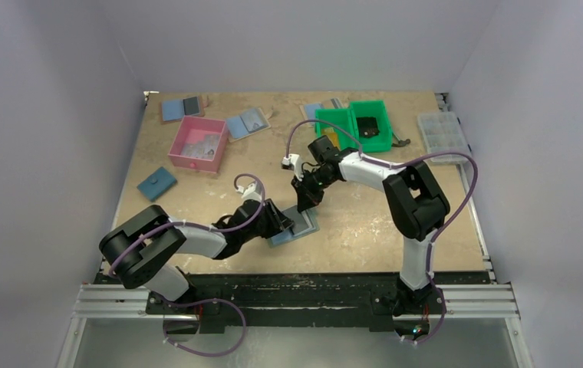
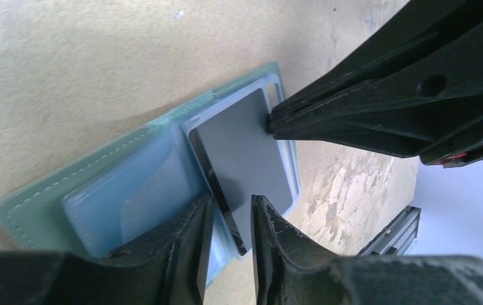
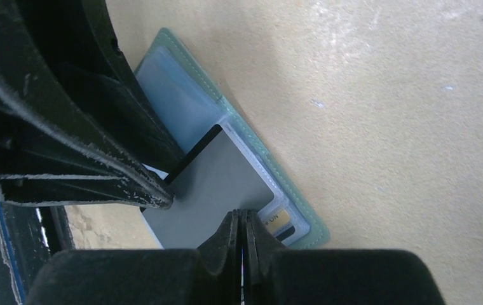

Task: Take the credit cards out of the card holder
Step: Remove the credit card from the card holder.

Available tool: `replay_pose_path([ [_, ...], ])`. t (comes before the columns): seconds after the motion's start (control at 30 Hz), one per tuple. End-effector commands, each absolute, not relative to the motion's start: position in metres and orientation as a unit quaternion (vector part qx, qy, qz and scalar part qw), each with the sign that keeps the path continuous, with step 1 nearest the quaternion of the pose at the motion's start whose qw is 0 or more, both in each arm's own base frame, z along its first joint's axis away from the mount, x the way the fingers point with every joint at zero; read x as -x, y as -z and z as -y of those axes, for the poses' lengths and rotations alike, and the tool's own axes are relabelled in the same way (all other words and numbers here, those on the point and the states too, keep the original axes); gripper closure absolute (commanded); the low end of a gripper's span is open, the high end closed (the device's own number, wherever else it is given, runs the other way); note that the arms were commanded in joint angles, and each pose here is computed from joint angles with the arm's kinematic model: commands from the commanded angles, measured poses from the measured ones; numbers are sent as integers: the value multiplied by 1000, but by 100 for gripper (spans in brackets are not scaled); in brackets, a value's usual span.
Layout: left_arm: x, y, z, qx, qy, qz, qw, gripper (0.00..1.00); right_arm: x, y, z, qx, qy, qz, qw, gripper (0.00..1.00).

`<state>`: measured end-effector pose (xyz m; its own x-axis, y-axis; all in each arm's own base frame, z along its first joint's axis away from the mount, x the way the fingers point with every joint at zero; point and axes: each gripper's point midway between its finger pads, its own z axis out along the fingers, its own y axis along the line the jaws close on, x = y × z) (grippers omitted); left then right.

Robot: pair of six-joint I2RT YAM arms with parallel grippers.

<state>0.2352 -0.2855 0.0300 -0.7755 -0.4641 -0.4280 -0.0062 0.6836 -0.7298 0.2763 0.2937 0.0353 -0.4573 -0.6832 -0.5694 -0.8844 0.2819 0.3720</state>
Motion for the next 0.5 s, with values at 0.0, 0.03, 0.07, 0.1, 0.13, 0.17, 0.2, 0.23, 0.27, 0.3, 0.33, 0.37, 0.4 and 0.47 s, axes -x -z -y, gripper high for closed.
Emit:
replay_pose_path([
  [0.0, -240, -29, 270, 182, 369, -853, 320, 70, -242, -30, -299, 500, -382, -772, 87, 98],
  [0.03, -241, -29, 269, 186, 371, -851, 322, 71, -240, -30, -300, 501, -386, -770, 83, 98],
  [0.07, -240, -28, 267, 188, 370, -851, 322, 73, -238, -31, -300, 502, -391, -768, 79, 98],
  [0.1, -241, -28, 266, 191, 370, -850, 322, 75, -237, -32, -301, 503, -397, -764, 76, 98],
  [0.13, -241, -28, 265, 193, 371, -849, 322, 78, -236, -33, -301, 503, -398, -763, 75, 98],
  [0.17, -241, -28, 264, 194, 372, -849, 322, 81, -237, -32, -301, 504, -397, -763, 76, 98],
  [0.2, -241, -28, 264, 194, 374, -847, 323, 86, -238, -31, -300, 505, -394, -764, 77, 98],
  [0.23, -241, -28, 263, 196, 376, -846, 322, 93, -239, -31, -300, 505, -391, -766, 79, 98],
  [0.27, -241, -28, 262, 197, 378, -845, 323, 99, -240, -30, -299, 503, -386, -769, 80, 98],
  [0.3, -240, -27, 261, 197, 380, -844, 323, 100, -242, -28, -298, 502, -381, -772, 82, 98],
  [0.33, -240, -27, 260, 197, 381, -843, 324, 100, -245, -27, -297, 499, -374, -777, 85, 97],
  [0.37, -239, -28, 259, 196, 384, -842, 324, 100, -247, -26, -297, 498, -368, -780, 89, 97],
  [0.4, -238, -29, 259, 193, 389, -840, 325, 100, -251, -25, -296, 496, -359, -785, 95, 96],
  [0.47, -235, -31, 257, 187, 398, -836, 329, 100, -259, -22, -292, 488, -346, -795, 103, 94],
])
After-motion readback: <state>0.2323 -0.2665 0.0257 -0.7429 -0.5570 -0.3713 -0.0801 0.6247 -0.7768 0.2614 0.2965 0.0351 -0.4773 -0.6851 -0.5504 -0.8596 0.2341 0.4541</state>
